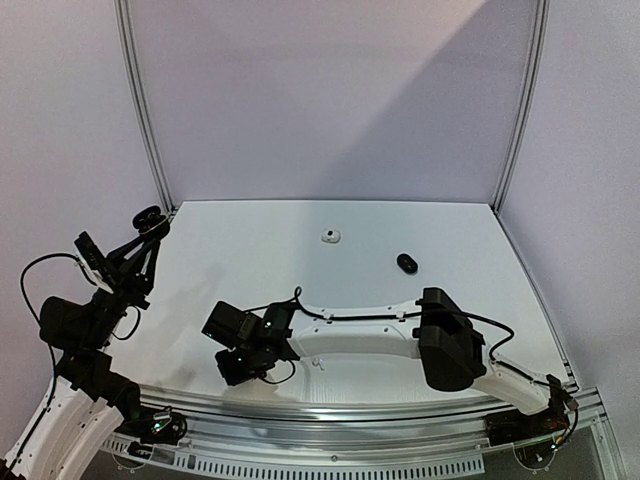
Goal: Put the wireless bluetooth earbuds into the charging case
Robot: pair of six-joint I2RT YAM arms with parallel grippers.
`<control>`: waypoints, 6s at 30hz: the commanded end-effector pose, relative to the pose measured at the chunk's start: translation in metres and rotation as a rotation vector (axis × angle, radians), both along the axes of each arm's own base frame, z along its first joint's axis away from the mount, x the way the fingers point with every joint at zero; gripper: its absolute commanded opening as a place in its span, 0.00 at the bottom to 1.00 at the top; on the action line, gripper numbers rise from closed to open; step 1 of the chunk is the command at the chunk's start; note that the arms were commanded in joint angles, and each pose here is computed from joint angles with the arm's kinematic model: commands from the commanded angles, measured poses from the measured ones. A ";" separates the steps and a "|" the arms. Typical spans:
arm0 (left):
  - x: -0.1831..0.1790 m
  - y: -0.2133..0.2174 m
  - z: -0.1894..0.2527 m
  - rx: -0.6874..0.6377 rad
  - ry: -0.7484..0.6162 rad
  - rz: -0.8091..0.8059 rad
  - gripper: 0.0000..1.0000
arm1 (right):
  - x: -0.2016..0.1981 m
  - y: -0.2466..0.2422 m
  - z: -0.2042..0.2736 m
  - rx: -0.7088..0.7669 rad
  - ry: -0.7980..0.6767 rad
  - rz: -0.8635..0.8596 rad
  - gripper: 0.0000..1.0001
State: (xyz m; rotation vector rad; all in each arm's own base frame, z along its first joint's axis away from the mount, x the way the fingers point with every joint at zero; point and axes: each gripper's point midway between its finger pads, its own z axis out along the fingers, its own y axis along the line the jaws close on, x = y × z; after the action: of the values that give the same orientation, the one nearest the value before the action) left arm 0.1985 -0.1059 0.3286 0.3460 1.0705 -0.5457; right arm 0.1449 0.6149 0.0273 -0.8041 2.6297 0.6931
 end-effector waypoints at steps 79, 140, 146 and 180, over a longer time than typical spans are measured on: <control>0.004 -0.001 -0.012 0.004 0.037 -0.008 0.00 | 0.021 -0.092 -0.017 -0.371 -0.046 -0.273 0.43; 0.002 -0.002 -0.011 0.004 0.030 -0.016 0.00 | 0.029 -0.075 0.036 -0.149 -0.042 -0.264 0.04; 0.002 -0.002 -0.011 0.004 0.034 -0.016 0.00 | 0.064 -0.055 0.145 0.112 -0.221 -0.279 0.01; -0.023 -0.018 0.010 0.098 -0.150 -0.058 0.00 | 0.021 0.048 0.411 1.023 -0.791 0.051 0.00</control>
State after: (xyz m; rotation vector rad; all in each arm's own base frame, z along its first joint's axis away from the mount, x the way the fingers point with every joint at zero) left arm 0.1814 -0.1230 0.3329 0.4870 0.9810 -0.5113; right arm 0.1744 0.6607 0.4275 -0.6014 1.3487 1.2307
